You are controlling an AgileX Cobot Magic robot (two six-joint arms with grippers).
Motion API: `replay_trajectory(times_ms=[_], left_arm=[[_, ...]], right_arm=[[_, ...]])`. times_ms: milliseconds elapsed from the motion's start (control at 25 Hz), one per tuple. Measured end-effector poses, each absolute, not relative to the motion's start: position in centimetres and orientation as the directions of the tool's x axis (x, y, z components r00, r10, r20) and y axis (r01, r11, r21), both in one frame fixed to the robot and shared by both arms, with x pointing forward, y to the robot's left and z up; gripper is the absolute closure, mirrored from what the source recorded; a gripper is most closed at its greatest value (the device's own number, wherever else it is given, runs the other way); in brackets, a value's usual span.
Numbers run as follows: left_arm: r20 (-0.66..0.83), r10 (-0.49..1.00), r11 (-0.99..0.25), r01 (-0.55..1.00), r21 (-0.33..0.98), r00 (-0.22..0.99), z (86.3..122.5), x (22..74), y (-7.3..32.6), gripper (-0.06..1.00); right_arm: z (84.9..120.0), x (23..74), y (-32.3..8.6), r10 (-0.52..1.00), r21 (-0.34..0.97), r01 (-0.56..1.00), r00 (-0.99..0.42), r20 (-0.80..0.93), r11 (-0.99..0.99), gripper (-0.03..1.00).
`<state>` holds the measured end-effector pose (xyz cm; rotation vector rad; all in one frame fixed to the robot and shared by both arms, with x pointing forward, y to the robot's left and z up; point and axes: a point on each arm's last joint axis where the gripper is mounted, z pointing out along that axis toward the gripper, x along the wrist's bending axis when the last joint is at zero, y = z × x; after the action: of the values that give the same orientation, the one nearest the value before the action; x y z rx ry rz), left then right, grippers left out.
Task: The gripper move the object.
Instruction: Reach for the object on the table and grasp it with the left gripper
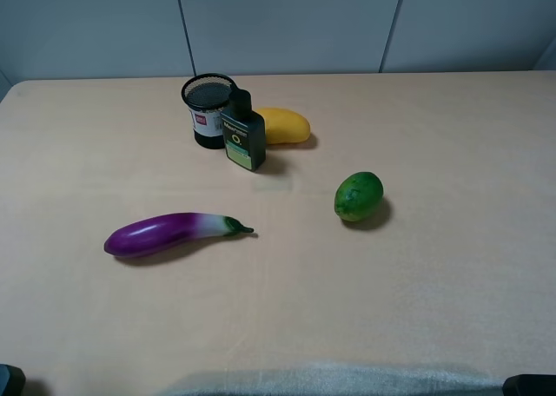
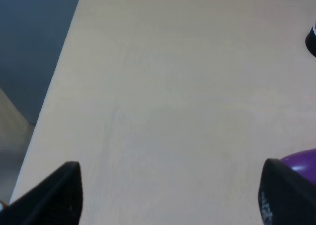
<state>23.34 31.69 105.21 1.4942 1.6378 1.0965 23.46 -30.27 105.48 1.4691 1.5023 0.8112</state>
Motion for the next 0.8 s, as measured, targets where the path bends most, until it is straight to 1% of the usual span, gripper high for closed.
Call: replay_trajectory(times_ms=[800], left_arm=[[0.068,0.989,-0.002,0.439,0.898,-0.134,105.21,23.34,31.69,0.15]], right_arm=[[105.48,23.46,-30.27,0.989,0.898,0.429,0.063,-0.135,0.095,0.28]])
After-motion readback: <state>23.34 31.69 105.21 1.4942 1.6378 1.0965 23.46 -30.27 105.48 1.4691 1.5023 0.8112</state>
